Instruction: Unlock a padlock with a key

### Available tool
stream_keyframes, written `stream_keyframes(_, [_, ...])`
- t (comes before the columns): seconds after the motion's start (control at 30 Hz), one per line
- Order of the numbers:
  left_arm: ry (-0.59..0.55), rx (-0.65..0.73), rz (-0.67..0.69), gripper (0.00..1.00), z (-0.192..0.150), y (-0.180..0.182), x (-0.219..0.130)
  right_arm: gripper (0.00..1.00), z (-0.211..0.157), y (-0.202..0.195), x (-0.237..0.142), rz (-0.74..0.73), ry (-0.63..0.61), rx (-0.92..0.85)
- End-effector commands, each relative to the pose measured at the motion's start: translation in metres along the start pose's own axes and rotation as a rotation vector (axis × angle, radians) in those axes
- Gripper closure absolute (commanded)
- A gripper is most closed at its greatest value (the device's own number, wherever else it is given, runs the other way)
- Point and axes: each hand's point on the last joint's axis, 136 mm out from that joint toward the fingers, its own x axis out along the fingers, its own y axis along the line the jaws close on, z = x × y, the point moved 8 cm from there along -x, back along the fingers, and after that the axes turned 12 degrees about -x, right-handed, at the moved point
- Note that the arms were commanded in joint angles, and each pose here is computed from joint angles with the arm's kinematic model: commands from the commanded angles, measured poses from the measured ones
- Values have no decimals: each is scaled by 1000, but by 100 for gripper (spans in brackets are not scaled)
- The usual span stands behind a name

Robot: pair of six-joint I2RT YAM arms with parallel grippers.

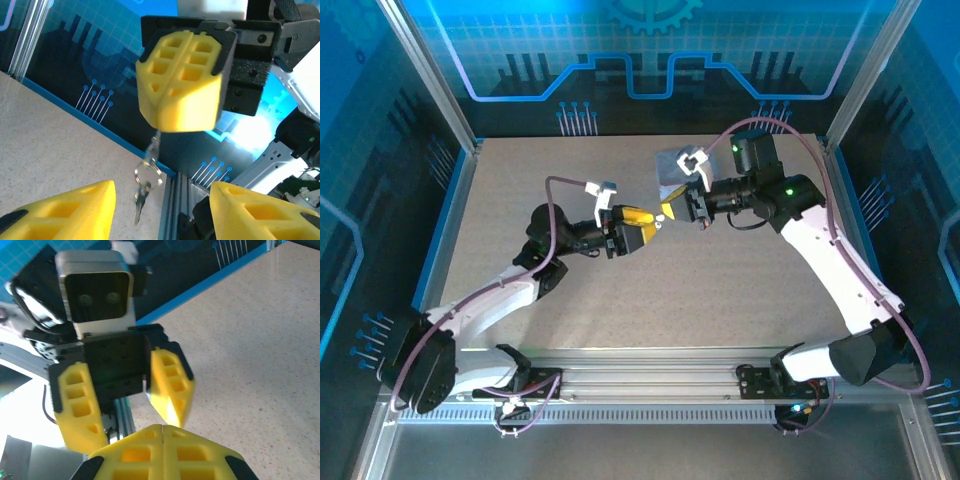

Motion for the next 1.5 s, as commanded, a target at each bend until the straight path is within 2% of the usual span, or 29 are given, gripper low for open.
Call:
stream_keyframes(0.0, [-43, -13, -108, 48, 17, -13, 9, 100, 8, 6, -8, 39, -58, -8])
stream_keyframes(0.3, [-46, -58, -75, 59, 19, -5, 14, 100, 5, 0, -10, 15, -63, 17])
stream_keyframes(0.53, [-47, -62, -74, 81, 21, -8, 13, 100, 3, -6, -13, -4, -77, 39])
stream_keyframes(0.7, [-49, -71, -71, 83, 21, -7, 13, 100, 1, -7, -12, 3, -83, 48])
stream_keyframes(0.87, [-49, -84, -85, 71, 22, -7, 15, 100, -1, -7, -11, 5, -85, 57])
stream_keyframes(1.0, [-49, -83, -89, 71, 24, -8, 16, 100, -1, -8, -10, 11, -89, 60])
stream_keyframes(1.2, [-48, -103, -77, 80, 24, -5, 17, 100, -1, -8, -8, 9, -92, 64])
stream_keyframes(1.4, [-40, -117, -74, 81, 23, -2, 18, 100, -1, -9, -6, 7, -97, 65])
stream_keyframes(1.47, [-39, -114, -77, 87, 23, -3, 19, 100, -1, -10, -5, 6, -98, 68])
